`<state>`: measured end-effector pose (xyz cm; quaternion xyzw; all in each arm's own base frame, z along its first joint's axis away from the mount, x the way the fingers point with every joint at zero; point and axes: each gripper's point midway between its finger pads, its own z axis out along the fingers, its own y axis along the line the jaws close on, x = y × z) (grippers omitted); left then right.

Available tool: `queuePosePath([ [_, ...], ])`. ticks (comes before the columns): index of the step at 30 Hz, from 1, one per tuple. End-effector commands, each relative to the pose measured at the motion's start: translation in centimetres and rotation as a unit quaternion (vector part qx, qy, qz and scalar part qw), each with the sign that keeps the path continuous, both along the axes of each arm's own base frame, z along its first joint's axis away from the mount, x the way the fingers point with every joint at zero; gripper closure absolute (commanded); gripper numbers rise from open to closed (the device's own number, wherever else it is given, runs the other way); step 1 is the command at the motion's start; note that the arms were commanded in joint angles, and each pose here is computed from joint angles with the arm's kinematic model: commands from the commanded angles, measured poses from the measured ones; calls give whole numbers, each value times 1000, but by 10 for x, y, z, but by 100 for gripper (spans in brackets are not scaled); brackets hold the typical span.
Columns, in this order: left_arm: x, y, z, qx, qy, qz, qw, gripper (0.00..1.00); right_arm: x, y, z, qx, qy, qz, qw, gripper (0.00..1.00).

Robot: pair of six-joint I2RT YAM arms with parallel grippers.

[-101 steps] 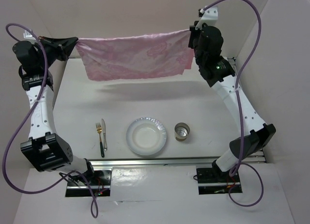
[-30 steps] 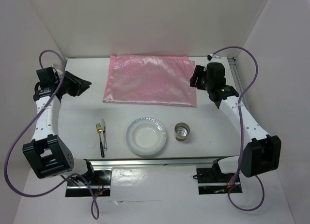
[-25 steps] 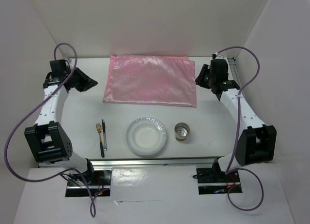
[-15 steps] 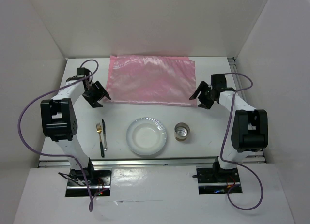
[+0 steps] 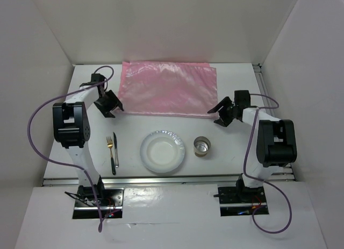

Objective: Set the dinner table for one person

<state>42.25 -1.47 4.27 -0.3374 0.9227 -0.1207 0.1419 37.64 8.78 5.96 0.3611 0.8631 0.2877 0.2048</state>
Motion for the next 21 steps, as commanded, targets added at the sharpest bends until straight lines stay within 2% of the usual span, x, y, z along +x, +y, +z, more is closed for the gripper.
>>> queuePosePath([
  [1, 11, -3, -2, -4, -1, 8, 1000, 31, 12, 0, -3, 21, -13, -31, 999, 31],
  [4, 15, -1, -2, 1, -10, 9, 1000, 40, 14, 0, -10, 31, 0, -44, 999, 32],
  [9, 17, -1, -5, -1, -9, 13, 1000, 79, 18, -1, -18, 48, 8, -78, 996, 42],
  [10, 17, -1, -5, -1, -9, 13, 1000, 94, 23, 1, -21, 42, 4, -84, 996, 44],
  [11, 19, -1, -2, -3, -10, 18, 1000, 100, 23, -1, -22, 41, 2, -91, 995, 44],
  [14, 22, -1, -2, -2, -11, 18, 1000, 100, 32, -2, -29, 17, 3, -107, 994, 52],
  [15, 22, -1, -2, -2, -11, 18, 1000, 100, 41, -4, -22, 13, -10, -111, 994, 65],
  [17, 25, -2, 1, -7, -17, 16, 1000, 100, 48, -8, -29, -13, -6, -114, 993, 81],
  [18, 28, -3, 6, -11, -23, 14, 1000, 100, 63, -6, -17, -27, -25, -104, 994, 88],
  [19, 26, -4, 5, -11, -17, 14, 1000, 100, 65, -7, -21, -44, -13, -102, 994, 100],
  [21, 28, -3, 8, -9, -22, 10, 1000, 100, 83, -10, -4, -60, -36, -98, 993, 100],
])
